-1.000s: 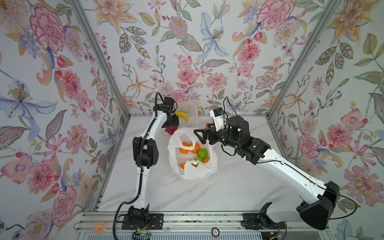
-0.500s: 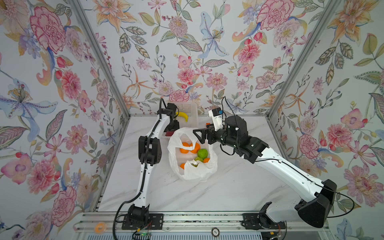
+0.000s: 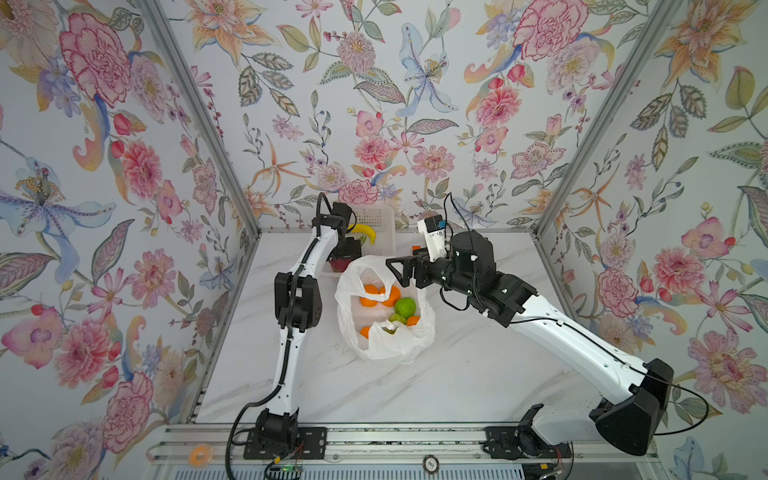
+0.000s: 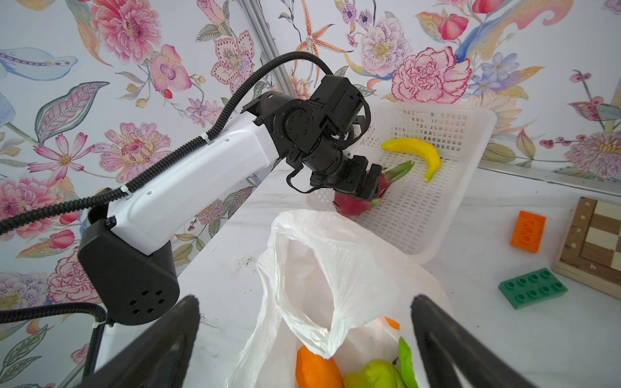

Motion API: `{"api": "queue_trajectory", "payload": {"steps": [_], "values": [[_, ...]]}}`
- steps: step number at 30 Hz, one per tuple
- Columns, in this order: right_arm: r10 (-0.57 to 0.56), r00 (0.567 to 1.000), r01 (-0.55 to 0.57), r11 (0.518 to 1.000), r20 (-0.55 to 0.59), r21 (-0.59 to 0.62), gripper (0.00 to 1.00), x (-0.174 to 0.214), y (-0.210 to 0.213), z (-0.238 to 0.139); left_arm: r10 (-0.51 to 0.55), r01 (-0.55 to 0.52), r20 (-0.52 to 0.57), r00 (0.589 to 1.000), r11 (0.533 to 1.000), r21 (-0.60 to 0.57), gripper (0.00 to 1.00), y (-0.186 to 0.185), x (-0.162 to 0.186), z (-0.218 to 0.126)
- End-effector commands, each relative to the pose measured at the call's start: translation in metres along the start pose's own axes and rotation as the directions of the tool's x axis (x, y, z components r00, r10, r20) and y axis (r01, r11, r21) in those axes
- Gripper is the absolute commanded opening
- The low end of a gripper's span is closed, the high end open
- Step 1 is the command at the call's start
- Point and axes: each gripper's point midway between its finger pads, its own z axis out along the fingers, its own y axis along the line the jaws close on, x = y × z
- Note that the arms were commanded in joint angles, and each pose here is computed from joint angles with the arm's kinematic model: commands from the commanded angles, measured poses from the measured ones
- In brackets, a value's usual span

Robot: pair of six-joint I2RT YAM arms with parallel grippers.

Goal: Untie the knot of the plastic bag and take out the fruit
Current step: 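Release the dragon fruit with the left gripper while the right reaches into the bag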

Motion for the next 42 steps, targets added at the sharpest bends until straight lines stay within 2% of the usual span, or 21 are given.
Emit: {"api": "queue_trajectory", "payload": {"steps": [1,5,11,15,19,22,25,29,31,34,38,40,42], "values": [[0.007,0.999,-0.006,1.0,0.039,-0.012,0.99,-0.01,0.008,-0.007,-0.021,0.013,0.144,0.989,0.999,0.052,0.99,0.003,-0.032,-0.082],[0.007,0.999,-0.006,1.0,0.032,-0.014,0.99,-0.007,0.011,-0.009,-0.035,-0.004,0.213,0.976,0.984,0.178,0.99,-0.013,-0.04,-0.137],[0.023,0.999,-0.022,1.0,0.023,-0.015,0.99,0.0,0.014,-0.016,-0.059,-0.073,0.346,0.936,0.931,0.358,0.99,-0.032,-0.039,-0.231],[0.024,1.0,-0.024,1.0,0.002,-0.019,0.98,0.01,0.015,-0.021,-0.041,-0.154,0.378,0.925,0.868,0.473,0.99,-0.044,-0.016,-0.285],[0.024,0.999,-0.025,1.0,-0.036,-0.017,0.91,0.022,0.016,-0.025,-0.007,-0.232,0.393,0.92,0.797,0.558,0.99,-0.053,0.021,-0.312],[0.026,0.996,-0.027,0.999,-0.083,-0.017,0.87,0.037,0.016,-0.025,0.045,-0.284,0.387,0.921,0.758,0.587,0.99,-0.055,0.052,-0.316],[0.031,0.988,-0.035,0.999,-0.148,-0.025,0.83,0.057,0.017,-0.022,0.102,-0.309,0.37,0.923,0.768,0.561,0.99,-0.046,0.082,-0.306],[0.044,0.973,-0.051,0.998,-0.226,-0.025,0.81,0.081,0.014,-0.014,0.206,-0.337,0.298,0.932,0.797,0.502,0.99,-0.034,0.11,-0.271],[0.048,0.964,-0.055,0.998,-0.261,-0.019,0.81,0.092,0.011,-0.008,0.257,-0.363,0.268,0.929,0.776,0.515,0.99,-0.037,0.122,-0.257],[0.055,0.948,-0.064,0.998,-0.313,-0.018,0.81,0.109,0.008,0.001,0.307,-0.385,0.233,0.923,0.728,0.568,0.99,-0.047,0.135,-0.242],[0.049,0.928,-0.049,0.999,-0.369,0.009,0.79,0.13,0.003,0.014,0.338,-0.38,0.187,0.922,0.709,0.594,0.99,-0.056,0.139,-0.22],[0.031,0.921,-0.02,0.999,-0.389,0.032,0.79,0.142,-0.002,0.02,0.344,-0.384,0.188,0.92,0.697,0.605,0.93,-0.06,0.138,-0.215],[-0.004,0.905,0.03,0.998,-0.426,0.053,0.76,0.16,-0.008,0.027,0.325,-0.369,0.184,0.927,0.712,0.598,0.84,-0.061,0.133,-0.209]]}}
